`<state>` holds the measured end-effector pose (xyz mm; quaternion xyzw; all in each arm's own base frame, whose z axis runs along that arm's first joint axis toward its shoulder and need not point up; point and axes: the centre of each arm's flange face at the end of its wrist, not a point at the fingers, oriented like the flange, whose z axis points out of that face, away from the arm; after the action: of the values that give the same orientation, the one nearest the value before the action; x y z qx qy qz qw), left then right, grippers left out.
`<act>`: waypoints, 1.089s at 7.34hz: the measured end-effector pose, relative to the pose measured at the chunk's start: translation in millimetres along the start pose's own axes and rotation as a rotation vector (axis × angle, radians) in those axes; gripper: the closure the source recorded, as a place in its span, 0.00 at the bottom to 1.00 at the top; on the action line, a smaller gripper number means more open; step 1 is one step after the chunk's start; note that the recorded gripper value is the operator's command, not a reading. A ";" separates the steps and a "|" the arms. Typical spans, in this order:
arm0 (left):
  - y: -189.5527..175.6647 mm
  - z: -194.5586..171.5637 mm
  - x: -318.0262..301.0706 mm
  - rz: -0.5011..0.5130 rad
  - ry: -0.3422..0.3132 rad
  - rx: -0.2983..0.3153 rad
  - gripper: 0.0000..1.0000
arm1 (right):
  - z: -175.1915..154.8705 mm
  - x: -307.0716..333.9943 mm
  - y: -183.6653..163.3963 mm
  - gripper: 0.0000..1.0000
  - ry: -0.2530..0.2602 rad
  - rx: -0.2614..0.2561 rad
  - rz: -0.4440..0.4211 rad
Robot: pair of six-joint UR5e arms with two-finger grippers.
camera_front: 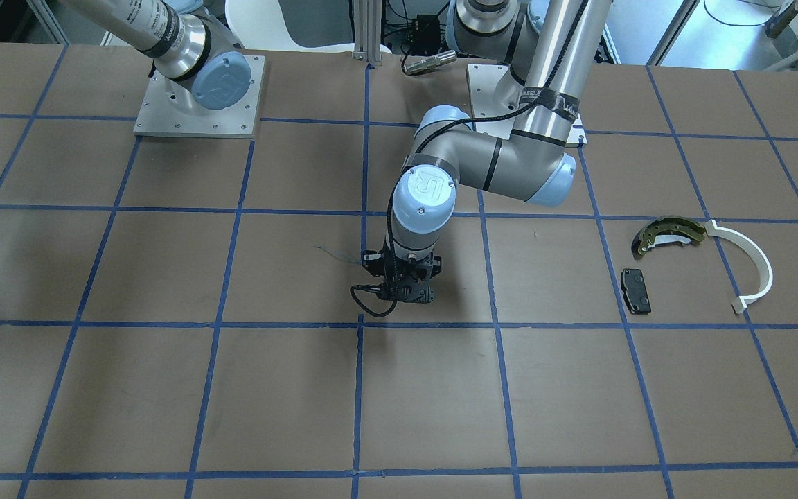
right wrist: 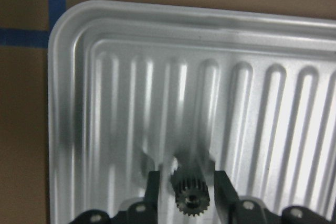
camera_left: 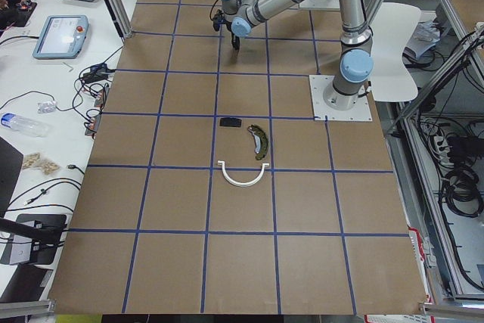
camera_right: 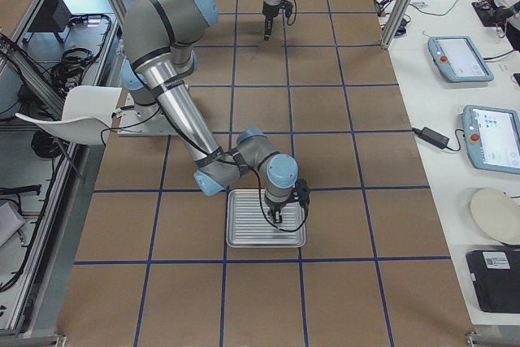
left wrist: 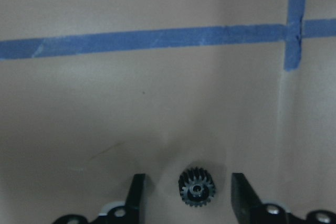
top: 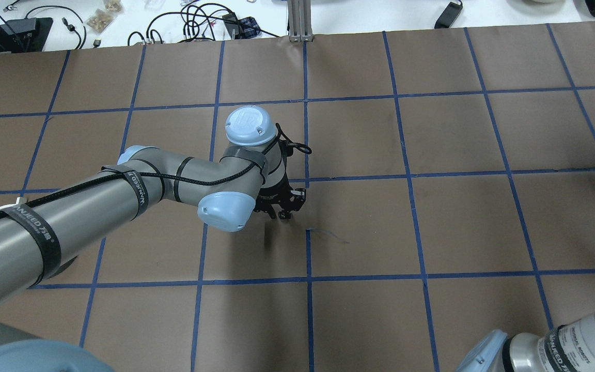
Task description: Place bearing gear from tray to pile
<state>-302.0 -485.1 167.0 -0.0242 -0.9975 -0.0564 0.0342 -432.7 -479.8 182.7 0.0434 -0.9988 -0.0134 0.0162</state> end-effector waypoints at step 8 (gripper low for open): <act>-82.3 -180.8 -166.0 0.056 -0.101 -0.030 1.00 | -39.4 -33.1 -21.0 0.97 0.041 -0.011 -0.001</act>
<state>-129.1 -594.8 325.4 -0.0554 -0.9960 -0.0692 -0.0149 -396.6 -498.8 220.5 0.0443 -0.9982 -0.0178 0.0369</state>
